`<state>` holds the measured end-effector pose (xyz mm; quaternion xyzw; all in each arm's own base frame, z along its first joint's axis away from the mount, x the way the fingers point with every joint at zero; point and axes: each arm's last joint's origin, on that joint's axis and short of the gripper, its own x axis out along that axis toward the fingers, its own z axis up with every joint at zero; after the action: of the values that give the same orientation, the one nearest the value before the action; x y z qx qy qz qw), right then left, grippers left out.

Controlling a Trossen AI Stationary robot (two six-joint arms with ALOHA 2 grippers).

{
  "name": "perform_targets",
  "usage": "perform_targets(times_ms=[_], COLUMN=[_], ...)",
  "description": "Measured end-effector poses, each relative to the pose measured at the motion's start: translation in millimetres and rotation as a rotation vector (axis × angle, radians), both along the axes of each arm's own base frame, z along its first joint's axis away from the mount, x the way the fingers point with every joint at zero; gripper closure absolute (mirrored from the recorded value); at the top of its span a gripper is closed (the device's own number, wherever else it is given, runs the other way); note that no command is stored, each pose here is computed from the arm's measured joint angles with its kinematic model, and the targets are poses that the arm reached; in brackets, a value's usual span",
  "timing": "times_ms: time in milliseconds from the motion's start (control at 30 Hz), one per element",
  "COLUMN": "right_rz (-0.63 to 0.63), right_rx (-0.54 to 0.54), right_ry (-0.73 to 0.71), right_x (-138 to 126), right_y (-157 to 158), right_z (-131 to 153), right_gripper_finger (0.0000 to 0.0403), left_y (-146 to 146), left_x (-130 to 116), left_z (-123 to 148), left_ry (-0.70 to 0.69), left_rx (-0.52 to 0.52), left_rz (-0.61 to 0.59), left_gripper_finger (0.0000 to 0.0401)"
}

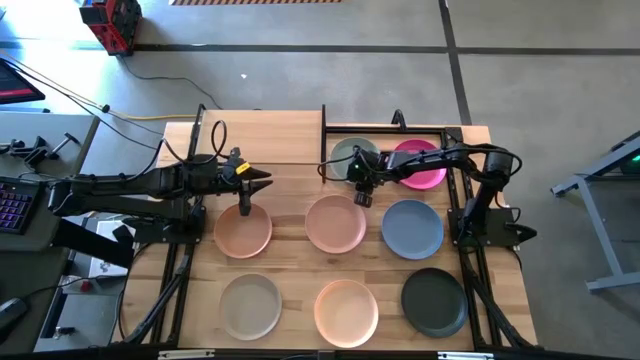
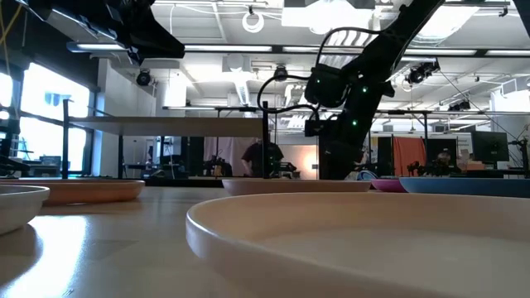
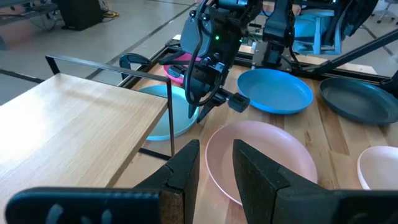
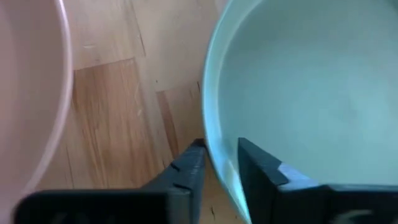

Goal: Place and stack plates onto a shelf
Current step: Put the blue plate on the shelf

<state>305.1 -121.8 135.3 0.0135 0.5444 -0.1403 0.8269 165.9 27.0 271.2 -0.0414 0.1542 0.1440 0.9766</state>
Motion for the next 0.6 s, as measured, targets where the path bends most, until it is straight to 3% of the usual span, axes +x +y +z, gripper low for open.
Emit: perform_targets(times_ms=[133, 600], right_rz=[-0.007, -0.014], right_rx=[0.008, 0.032], right_ry=[0.008, -0.020], right_x=[-0.8, -0.2], right_y=[0.5, 2.9], right_z=[-0.4, 4.5], right_gripper_finger=[0.0396, 0.0401], left_y=[0.0, 0.0], left_x=[0.0, 0.0], left_z=[0.0, 0.0], left_ry=[0.000, 0.000], left_rx=[0.000, 0.000], left_rz=[0.000, -0.001], left_gripper_finger=[0.0316, 0.0316])
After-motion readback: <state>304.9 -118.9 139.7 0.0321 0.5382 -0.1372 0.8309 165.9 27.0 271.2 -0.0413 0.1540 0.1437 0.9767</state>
